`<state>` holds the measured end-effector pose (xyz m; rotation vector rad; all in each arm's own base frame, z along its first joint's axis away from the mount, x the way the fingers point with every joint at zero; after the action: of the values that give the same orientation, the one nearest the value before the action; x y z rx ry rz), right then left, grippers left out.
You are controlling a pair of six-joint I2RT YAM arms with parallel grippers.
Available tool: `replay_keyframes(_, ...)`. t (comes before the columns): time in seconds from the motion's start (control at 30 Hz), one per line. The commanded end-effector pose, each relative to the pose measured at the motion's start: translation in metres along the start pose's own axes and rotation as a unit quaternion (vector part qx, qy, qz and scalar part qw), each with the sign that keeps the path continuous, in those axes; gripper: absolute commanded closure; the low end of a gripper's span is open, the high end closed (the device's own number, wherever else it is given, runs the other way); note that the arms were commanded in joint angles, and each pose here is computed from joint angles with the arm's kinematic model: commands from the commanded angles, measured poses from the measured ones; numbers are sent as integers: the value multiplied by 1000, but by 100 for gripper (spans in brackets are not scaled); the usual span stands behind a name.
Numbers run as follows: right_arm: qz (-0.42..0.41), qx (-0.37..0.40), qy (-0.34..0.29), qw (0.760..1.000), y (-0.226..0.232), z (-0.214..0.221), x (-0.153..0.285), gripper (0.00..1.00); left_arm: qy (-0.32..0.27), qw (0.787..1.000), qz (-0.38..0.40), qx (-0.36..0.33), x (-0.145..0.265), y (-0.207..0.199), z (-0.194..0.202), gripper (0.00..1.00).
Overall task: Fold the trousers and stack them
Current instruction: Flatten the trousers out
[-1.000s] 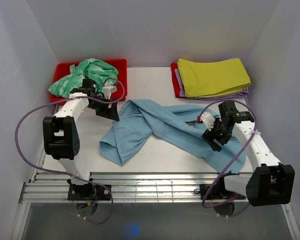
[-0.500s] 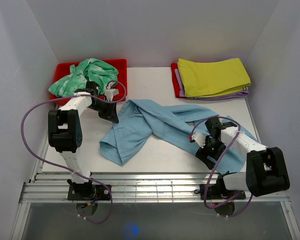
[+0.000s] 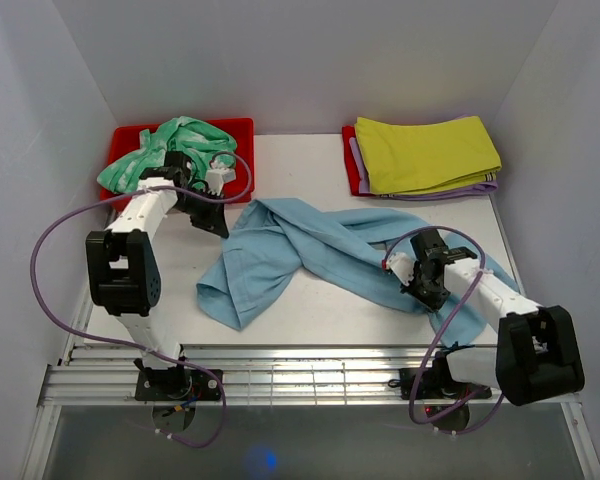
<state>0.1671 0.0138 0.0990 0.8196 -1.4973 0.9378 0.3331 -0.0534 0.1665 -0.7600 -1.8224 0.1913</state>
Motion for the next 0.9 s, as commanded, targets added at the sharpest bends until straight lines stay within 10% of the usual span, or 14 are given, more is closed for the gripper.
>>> replay_keyframes(0.0,81,5,-46,996,-19,-10,25,92,-52,994,-53,-79,54,-11,-25,100)
replay_keyframes(0.53,150,-62,-85,983,-103,31,105,92,-209,914,-262,-228,227,49,-127,100)
replay_keyframes(0.87,142,-75,-42,986,-122,71,98,92,-182,911,-247,-275,230,24,47,100)
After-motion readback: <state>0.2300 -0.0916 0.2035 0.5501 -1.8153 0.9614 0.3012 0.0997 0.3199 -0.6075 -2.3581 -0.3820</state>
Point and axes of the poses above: each gripper's point midway between its finger pads, its own x axis back along the fingers, its own y axis along the line the jaws close on, z = x × y, the point moved 8 cm from there along x, back along the fingers, and after that the axes turned 9 degrees about x, right-handed, at the moved point
